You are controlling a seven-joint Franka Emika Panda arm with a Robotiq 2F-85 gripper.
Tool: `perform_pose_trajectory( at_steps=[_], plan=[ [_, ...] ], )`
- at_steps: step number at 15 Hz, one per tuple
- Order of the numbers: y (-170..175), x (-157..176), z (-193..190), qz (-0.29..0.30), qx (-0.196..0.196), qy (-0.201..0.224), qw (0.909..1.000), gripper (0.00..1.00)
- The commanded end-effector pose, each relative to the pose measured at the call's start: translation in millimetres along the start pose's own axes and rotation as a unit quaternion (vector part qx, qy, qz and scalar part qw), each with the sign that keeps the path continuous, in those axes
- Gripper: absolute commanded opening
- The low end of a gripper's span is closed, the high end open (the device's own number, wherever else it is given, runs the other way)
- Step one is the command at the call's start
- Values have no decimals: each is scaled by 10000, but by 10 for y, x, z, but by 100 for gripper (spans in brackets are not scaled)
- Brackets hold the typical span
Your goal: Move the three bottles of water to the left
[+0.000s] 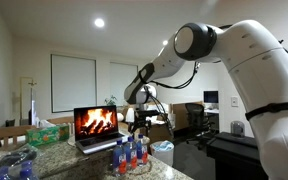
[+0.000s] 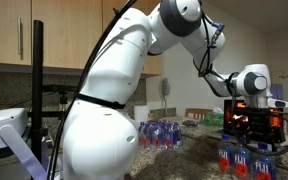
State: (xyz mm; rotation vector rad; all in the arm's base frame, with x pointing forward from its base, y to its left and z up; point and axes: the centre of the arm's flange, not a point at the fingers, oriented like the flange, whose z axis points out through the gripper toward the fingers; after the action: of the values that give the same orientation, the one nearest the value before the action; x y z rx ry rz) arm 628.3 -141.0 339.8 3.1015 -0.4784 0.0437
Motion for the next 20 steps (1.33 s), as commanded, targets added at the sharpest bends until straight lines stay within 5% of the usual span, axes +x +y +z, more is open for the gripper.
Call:
perform_pose_trajectory(
  at_steps=[1,10,15,20],
  plan=[
    [58,134,16,140,-36,-146,9998,73],
    [163,55,-58,184,-220,-285,9992,15],
    [139,-57,-172,82,-305,-334,9989,15],
    [-126,-260,-755,-379,-678,-208,9968,15]
  ],
)
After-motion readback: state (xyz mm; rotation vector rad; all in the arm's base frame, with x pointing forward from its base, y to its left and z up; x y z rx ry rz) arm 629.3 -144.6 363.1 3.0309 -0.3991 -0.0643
